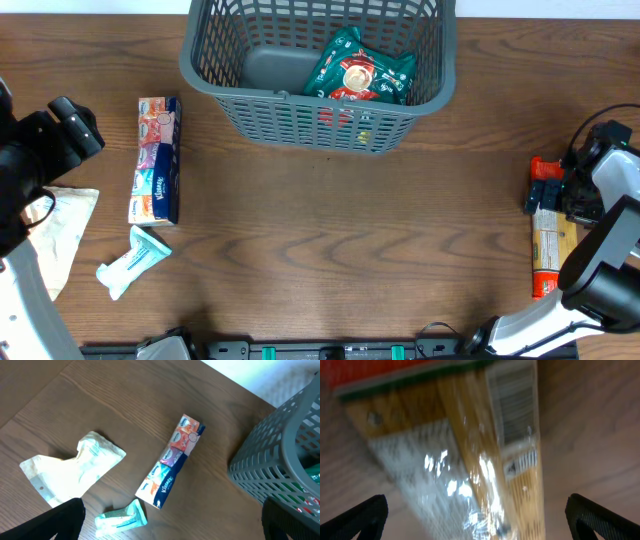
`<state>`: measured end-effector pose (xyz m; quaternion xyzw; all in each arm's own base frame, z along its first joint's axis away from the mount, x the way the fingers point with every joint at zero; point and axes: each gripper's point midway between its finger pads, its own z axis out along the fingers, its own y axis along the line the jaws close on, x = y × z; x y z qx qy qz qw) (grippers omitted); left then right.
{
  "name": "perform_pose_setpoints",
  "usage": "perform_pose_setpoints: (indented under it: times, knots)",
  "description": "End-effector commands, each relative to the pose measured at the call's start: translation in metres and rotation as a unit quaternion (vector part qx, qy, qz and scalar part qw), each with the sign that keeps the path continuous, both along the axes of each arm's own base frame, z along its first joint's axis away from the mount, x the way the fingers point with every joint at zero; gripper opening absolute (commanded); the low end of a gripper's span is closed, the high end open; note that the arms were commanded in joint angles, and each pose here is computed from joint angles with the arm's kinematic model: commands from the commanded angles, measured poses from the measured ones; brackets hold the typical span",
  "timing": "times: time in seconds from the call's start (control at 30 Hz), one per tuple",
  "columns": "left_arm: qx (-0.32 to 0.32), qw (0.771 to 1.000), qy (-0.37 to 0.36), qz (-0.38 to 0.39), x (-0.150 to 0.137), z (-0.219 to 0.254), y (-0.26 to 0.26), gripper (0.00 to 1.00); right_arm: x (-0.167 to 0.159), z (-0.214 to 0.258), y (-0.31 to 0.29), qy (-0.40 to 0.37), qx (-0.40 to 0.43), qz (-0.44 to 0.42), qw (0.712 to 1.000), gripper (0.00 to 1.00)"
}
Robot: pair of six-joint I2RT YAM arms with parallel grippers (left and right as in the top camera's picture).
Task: Pack container
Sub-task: 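Lower the right gripper onto the orange-ended pasta bag and grasp it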
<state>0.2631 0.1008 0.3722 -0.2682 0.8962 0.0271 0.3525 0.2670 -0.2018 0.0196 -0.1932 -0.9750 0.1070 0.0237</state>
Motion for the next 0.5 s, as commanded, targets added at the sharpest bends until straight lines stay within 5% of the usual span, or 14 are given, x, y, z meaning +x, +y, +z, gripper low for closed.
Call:
perform_pose_setpoints:
  times: [0.0,0.3,0.47]
  knots:
    - [0.008,1.0,0.008,-0.002,-0.001,-0.002,0.003,0.99,0.001,-0.012,-0.007,0.009,-0.005,0.013,1.0,0.99]
    - [0.014,1.0,0.006,0.0,-0.001,-0.001,0.005,0.99,0.019,-0.048,0.002,-0.015,0.04,0.015,0.999,0.99]
    - [0.014,1.0,0.006,0.0,-0.001,-0.001,0.005,0.99,0.019,-0.059,0.008,-0.012,0.057,0.015,0.998,0.75]
